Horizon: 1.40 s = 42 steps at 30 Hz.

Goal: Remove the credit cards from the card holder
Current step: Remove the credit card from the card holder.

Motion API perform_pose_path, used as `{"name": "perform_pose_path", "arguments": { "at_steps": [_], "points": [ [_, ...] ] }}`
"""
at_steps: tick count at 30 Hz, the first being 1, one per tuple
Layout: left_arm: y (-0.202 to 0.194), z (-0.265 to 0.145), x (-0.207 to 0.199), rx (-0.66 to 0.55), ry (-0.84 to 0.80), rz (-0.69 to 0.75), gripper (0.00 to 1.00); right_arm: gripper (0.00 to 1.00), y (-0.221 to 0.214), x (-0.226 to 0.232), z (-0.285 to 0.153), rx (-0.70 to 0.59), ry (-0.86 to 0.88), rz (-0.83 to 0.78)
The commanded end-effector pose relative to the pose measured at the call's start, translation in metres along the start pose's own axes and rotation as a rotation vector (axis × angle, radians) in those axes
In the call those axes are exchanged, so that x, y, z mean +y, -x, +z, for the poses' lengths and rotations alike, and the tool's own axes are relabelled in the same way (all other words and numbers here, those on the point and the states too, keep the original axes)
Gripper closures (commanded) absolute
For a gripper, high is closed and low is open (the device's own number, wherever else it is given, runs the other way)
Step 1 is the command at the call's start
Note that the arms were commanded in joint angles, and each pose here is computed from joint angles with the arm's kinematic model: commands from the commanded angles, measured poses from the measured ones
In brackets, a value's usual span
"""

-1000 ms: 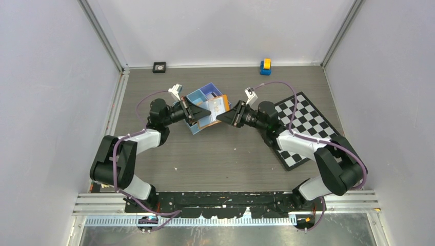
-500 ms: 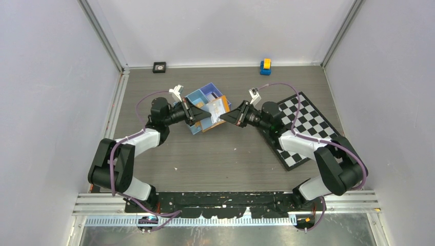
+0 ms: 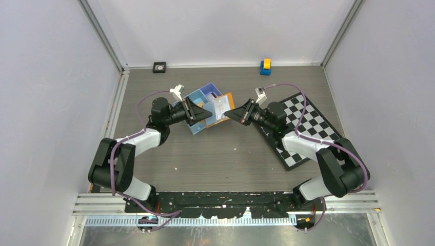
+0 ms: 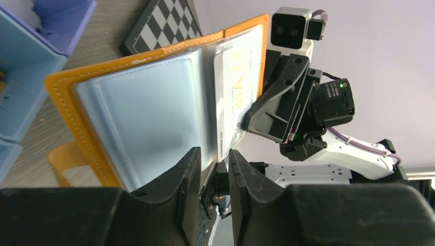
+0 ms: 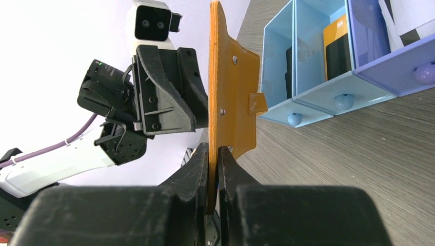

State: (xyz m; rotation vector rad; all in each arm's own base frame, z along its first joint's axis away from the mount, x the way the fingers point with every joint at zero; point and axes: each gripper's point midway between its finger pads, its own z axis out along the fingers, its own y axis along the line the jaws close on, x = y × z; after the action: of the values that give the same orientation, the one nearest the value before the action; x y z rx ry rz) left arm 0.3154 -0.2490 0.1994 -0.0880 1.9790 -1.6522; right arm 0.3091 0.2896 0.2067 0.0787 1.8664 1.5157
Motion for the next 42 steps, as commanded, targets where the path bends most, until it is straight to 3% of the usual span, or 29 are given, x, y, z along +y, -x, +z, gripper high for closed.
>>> {"name": "perform_pose_path", "arguments": {
  "at_steps": [1, 4, 13, 17, 23, 29, 32, 35, 42],
  "points": [
    [0.002, 0.009, -0.033, 0.029, -0.119, 0.062, 0.70, 1.00, 0.013, 0.031, -0.003, -0.043, 0.105, -0.041],
    [-0.003, 0.014, -0.034, 0.049, -0.129, 0.052, 0.66, 1.00, 0.013, 0.030, -0.002, -0.041, 0.107, -0.041],
    [-0.009, 0.021, -0.034, 0.082, -0.149, 0.034, 0.67, 0.99, 0.010, 0.030, 0.002, -0.028, 0.129, -0.017],
    [-0.007, 0.021, -0.043, 0.076, -0.200, 0.037, 0.75, 1.00, 0.009, 0.029, 0.003, -0.023, 0.130, -0.009],
    [-0.005, 0.021, -0.047, 0.073, -0.249, 0.021, 0.98, 0.99, 0.010, 0.031, 0.002, -0.026, 0.140, -0.006],
    [0.000, 0.018, -0.037, 0.056, -0.225, -0.004, 1.00, 0.73, 0.012, 0.030, -0.001, -0.043, 0.136, -0.011],
    [-0.001, 0.018, -0.034, 0.063, -0.206, -0.009, 1.00, 0.69, 0.015, 0.030, -0.003, -0.050, 0.135, -0.009],
    [-0.002, 0.019, -0.029, 0.070, -0.173, -0.008, 1.00, 0.72, 0.019, 0.030, -0.006, -0.061, 0.134, -0.008],
    [-0.003, 0.016, -0.025, 0.066, -0.108, 0.027, 1.00, 0.95, 0.028, 0.025, -0.013, -0.094, 0.121, 0.005]
  ]
}}
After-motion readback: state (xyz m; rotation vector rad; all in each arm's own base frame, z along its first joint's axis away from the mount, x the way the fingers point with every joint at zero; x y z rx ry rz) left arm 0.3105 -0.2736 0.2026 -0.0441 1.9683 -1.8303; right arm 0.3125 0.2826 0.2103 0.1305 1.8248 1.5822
